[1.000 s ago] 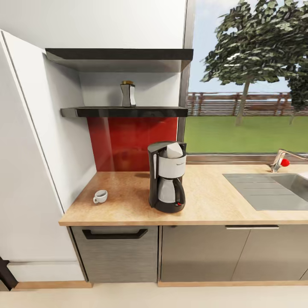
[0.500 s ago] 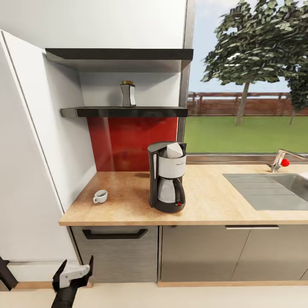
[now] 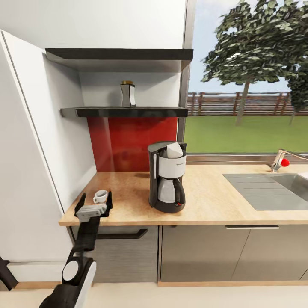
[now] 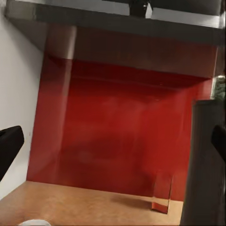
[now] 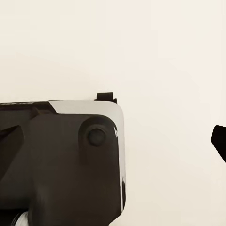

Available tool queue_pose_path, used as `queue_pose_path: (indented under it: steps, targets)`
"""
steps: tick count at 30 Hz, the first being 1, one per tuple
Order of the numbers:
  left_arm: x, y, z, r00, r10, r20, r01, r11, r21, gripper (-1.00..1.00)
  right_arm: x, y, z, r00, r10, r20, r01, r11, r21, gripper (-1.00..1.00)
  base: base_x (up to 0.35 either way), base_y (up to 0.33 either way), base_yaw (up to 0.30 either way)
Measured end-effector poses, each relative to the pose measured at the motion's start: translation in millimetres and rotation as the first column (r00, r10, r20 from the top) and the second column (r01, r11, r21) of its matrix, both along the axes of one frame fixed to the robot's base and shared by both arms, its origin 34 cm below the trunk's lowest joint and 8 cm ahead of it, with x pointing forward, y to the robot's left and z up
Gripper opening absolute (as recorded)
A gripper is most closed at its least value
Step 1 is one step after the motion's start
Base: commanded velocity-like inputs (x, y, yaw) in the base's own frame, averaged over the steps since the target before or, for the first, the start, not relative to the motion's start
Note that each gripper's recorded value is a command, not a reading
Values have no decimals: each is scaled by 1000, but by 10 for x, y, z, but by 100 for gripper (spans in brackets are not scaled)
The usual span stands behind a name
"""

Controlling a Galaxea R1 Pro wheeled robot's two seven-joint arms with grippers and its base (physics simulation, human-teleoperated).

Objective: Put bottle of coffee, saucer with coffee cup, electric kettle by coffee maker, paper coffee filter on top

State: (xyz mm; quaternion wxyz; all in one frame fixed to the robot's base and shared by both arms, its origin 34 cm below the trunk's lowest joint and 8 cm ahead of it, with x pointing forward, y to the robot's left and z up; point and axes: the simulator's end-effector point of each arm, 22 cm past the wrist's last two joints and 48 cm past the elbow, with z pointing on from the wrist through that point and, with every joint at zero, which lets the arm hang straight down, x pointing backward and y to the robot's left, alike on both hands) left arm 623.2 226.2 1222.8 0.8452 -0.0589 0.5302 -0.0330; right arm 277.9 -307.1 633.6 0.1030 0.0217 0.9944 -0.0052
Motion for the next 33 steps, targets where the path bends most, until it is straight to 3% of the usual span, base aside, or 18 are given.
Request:
queue_pose_path:
  steps: [6, 8, 11, 17, 19, 23, 29, 33]
  targets:
    - [464, -262, 833, 999, -16, 46, 16, 1000, 7, 100, -1, 25, -2, 1000, 1, 0, -1, 1000, 3, 100, 0, 0, 0]
    - [597, -437, 1163, 998, -23, 52, 21, 999, 41, 100, -1, 29, -2, 1000, 2, 0, -2, 1000, 3, 100, 0, 0, 0]
    - [717, -615, 1587, 998, -15, 62, 10, 996, 84, 100, -1, 31, -2, 1000, 2, 0, -2, 1000, 3, 100, 0, 0, 0]
    - [841, -820, 2506, 996, -5, 87, -4, 994, 112, 100, -6, 37, -3, 1000, 2, -1, -2, 1000, 4, 100, 0, 0, 0]
    - [879, -862, 2851, 997, 1, 80, -12, 992, 129, 100, -7, 30, -3, 1000, 2, -1, -2, 1000, 4, 100, 0, 0, 0]
    - [1084, -954, 3177, 1000, 17, 24, -20, 986, 163, 100, -12, 1, -3, 1000, 3, -3, -3, 1000, -1, 100, 0, 0, 0]
    - [1559, -508, 3904, 995, 98, -33, -94, 989, 114, 100, -69, -145, -4, 1000, -2, -12, 1, 999, -36, 100, 0, 0, 0]
    - [1822, -456, 4187, 988, 123, -91, -110, 984, 137, 100, -110, -176, -9, 1000, -3, -18, 2, 999, -44, 100, 0, 0, 0]
